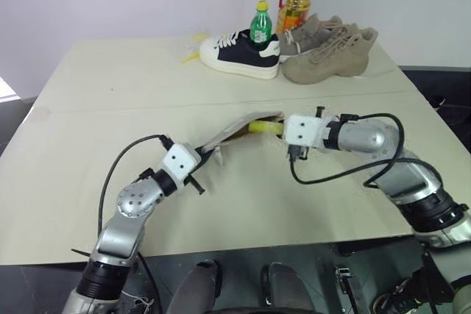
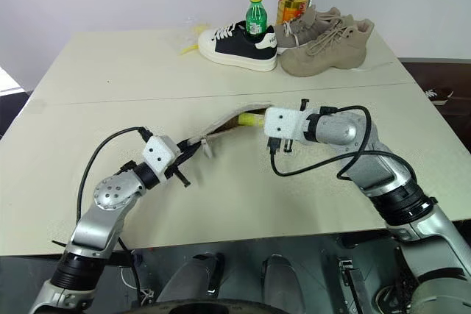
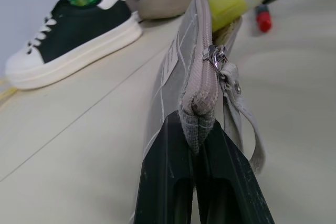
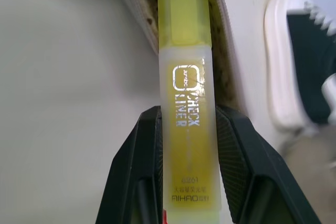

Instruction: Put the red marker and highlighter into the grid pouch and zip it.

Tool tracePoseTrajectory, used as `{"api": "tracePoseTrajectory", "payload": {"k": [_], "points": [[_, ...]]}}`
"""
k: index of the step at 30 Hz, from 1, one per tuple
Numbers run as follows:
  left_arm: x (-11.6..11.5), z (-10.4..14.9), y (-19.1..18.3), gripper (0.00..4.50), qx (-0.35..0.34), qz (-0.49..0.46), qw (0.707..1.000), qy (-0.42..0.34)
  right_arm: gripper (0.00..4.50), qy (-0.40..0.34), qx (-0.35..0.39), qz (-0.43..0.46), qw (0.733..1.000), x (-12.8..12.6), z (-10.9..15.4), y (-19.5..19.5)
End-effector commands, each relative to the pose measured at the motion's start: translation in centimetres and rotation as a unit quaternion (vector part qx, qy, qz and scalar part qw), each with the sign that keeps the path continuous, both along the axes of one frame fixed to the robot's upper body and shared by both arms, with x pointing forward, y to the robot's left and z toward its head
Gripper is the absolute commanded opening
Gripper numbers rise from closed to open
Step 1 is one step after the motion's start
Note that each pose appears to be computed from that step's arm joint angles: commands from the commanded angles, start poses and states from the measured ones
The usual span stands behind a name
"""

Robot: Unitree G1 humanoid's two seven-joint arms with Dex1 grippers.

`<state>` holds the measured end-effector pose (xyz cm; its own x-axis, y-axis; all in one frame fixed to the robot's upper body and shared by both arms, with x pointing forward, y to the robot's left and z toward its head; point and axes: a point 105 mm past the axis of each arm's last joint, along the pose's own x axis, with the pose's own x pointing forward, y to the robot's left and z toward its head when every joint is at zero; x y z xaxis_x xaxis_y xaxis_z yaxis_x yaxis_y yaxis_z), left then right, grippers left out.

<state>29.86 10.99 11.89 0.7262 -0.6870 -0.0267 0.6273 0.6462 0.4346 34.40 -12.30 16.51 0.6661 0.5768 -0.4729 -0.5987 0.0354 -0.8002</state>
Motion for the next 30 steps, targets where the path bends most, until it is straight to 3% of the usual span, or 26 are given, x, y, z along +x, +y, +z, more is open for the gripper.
{"api": "tracePoseTrajectory", "payload": {"k": [1,6,9,13,14,19,21,23,26,30], "points": [[-1.3,1.5,-1.3,0.00,0.013,-0.066,0.998,-0.017,0.86,-0.066,-0.077,0.089,0.991,-0.6,1.3,1.9],[-1.5,1.6,-1.3,0.00,0.026,-0.087,0.996,-0.007,0.86,-0.086,-0.094,0.139,0.982,-1.1,0.8,3.1],[-1.3,1.7,-1.1,0.00,0.027,-0.082,0.996,-0.005,2.33,-0.080,-0.080,0.135,0.984,-0.9,1.0,3.2],[-0.5,1.4,-0.4,0.00,0.010,-0.042,0.999,0.004,4.30,-0.037,0.034,0.093,0.994,-0.8,2.9,2.7],[-0.3,1.3,-0.3,0.00,0.007,-0.034,0.999,0.005,4.46,-0.018,0.073,0.078,0.994,-0.8,3.5,2.4],[1.2,1.1,0.8,0.00,-0.017,0.041,0.999,-0.008,4.46,0.055,0.237,-0.053,0.969,1.1,6.1,-1.5],[1.8,1.0,1.3,0.00,-0.025,0.077,0.997,-0.014,4.46,0.077,0.313,-0.145,0.935,2.8,6.2,-4.3],[2.0,0.7,1.3,0.00,-0.027,0.094,0.995,-0.018,4.46,0.128,0.370,-0.300,0.870,4.5,3.5,-8.2],[1.9,0.5,0.9,0.00,-0.029,0.090,0.995,-0.017,4.46,0.144,0.430,-0.417,0.788,5.2,1.7,-9.7],[2.0,0.4,0.5,0.00,-0.034,0.086,0.996,-0.017,4.46,0.129,0.438,-0.504,0.733,5.5,0.3,-10.5]]}}
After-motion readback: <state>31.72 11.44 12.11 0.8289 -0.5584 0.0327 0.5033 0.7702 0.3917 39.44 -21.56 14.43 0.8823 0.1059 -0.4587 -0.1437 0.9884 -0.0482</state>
